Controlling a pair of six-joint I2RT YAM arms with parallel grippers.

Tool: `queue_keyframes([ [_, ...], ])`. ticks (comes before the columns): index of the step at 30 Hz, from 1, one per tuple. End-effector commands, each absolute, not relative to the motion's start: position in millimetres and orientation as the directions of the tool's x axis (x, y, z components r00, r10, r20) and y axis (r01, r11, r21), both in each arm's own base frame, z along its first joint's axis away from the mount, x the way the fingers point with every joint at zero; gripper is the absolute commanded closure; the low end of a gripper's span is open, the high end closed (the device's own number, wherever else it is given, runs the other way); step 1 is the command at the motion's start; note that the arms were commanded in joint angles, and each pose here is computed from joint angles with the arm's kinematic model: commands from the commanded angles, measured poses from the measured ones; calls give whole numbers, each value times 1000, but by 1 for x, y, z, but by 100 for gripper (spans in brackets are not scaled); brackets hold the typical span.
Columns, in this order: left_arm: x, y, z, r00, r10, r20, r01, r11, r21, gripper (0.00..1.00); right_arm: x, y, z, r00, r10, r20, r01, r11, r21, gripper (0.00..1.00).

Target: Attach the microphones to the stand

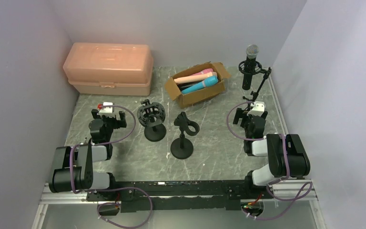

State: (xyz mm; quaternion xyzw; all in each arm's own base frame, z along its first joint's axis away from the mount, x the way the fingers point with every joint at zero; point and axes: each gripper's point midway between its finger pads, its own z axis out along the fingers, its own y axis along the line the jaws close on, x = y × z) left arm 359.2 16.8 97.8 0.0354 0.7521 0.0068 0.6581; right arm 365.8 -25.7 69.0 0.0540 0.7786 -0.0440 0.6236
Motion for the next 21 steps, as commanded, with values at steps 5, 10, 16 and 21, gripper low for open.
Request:
queue_keyframes([
  [5, 369, 15, 120, -57, 83, -995, 52, 995, 80, 1, 380, -38, 101, -127, 52, -991, 207, 978, 25, 0],
  [10, 375, 5, 141, -117, 119, -986, 148, 984, 101, 1, 393, -53, 116, -324, 288, -901, 434, 892, 129, 0],
  [16, 371, -5, 175, -239, 145, -960, 252, 964, 83, 1, 362, -19, 118, -298, 619, -727, 480, 755, 447, 0],
  [21, 352, -8, 203, -344, 118, -932, 271, 962, 22, 1, 332, 25, 160, -346, 584, -735, 235, 812, 535, 0],
])
